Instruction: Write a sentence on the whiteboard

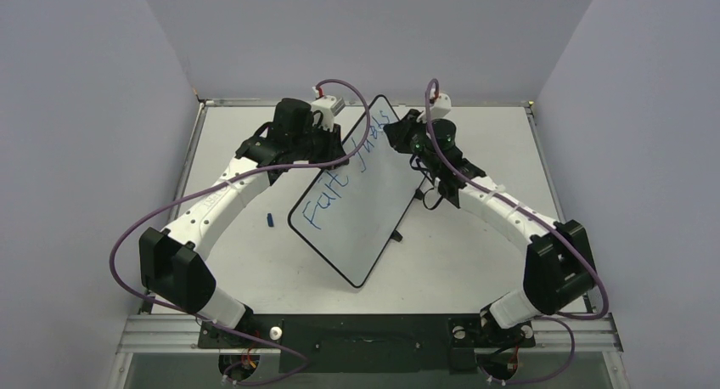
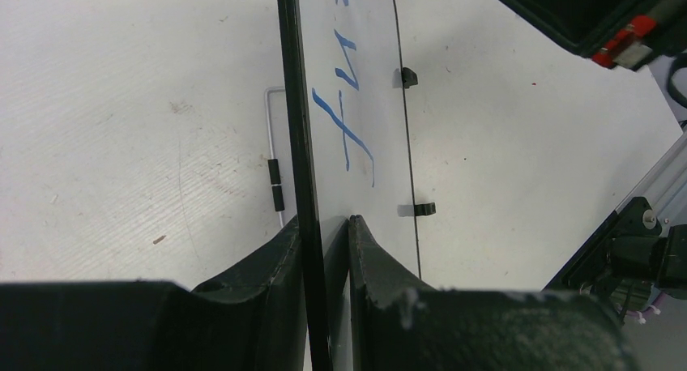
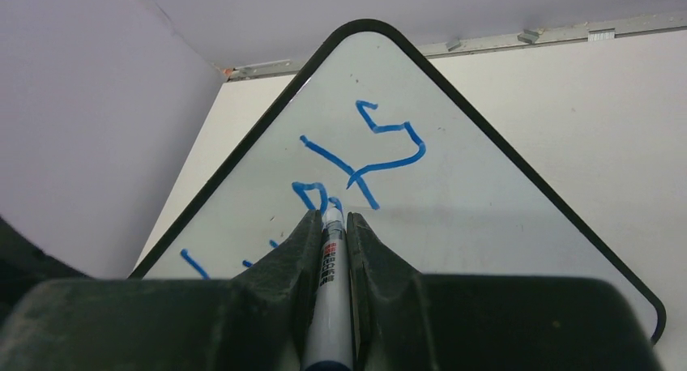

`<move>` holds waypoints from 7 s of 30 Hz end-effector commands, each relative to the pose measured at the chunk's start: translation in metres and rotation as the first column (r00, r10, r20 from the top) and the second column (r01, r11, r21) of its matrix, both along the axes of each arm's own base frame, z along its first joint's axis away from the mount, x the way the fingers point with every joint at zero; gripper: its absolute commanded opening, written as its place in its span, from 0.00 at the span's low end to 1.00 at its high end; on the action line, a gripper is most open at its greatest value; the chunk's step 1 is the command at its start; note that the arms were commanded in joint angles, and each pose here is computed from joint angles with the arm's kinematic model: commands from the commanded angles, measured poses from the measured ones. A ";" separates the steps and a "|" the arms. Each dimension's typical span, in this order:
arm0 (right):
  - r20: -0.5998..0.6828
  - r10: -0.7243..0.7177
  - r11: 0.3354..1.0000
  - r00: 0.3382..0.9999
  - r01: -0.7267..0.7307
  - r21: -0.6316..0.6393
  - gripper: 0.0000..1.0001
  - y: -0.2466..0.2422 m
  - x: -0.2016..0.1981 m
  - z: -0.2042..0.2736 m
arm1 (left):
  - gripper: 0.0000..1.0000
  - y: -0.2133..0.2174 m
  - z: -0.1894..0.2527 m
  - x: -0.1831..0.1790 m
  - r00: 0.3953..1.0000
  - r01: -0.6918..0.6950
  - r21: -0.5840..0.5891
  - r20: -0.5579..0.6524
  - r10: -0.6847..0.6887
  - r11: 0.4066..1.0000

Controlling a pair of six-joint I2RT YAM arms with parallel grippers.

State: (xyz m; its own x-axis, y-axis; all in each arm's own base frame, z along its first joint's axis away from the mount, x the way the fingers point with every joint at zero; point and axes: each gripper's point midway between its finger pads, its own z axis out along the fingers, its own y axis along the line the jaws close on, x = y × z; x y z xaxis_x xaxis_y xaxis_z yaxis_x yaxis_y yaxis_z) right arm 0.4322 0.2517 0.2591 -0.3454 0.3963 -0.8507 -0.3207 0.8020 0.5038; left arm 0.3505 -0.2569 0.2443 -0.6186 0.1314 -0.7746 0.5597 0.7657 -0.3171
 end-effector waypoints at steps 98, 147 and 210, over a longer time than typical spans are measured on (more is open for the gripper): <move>0.181 0.459 0.887 0.870 -0.437 -0.149 0.00 0.083 -0.223 -0.034 | 0.00 0.057 0.011 0.056 0.957 -0.264 0.090 0.147 0.249 0.960; 0.149 0.498 0.861 0.854 -0.466 -0.204 0.00 0.117 -0.240 -0.063 | 0.00 0.057 0.014 0.054 0.957 -0.261 0.088 0.153 0.245 0.961; 0.061 0.342 0.900 0.938 -0.308 -0.309 0.00 0.081 -0.217 -0.085 | 0.00 0.059 0.020 0.052 0.956 -0.261 0.079 0.161 0.246 0.962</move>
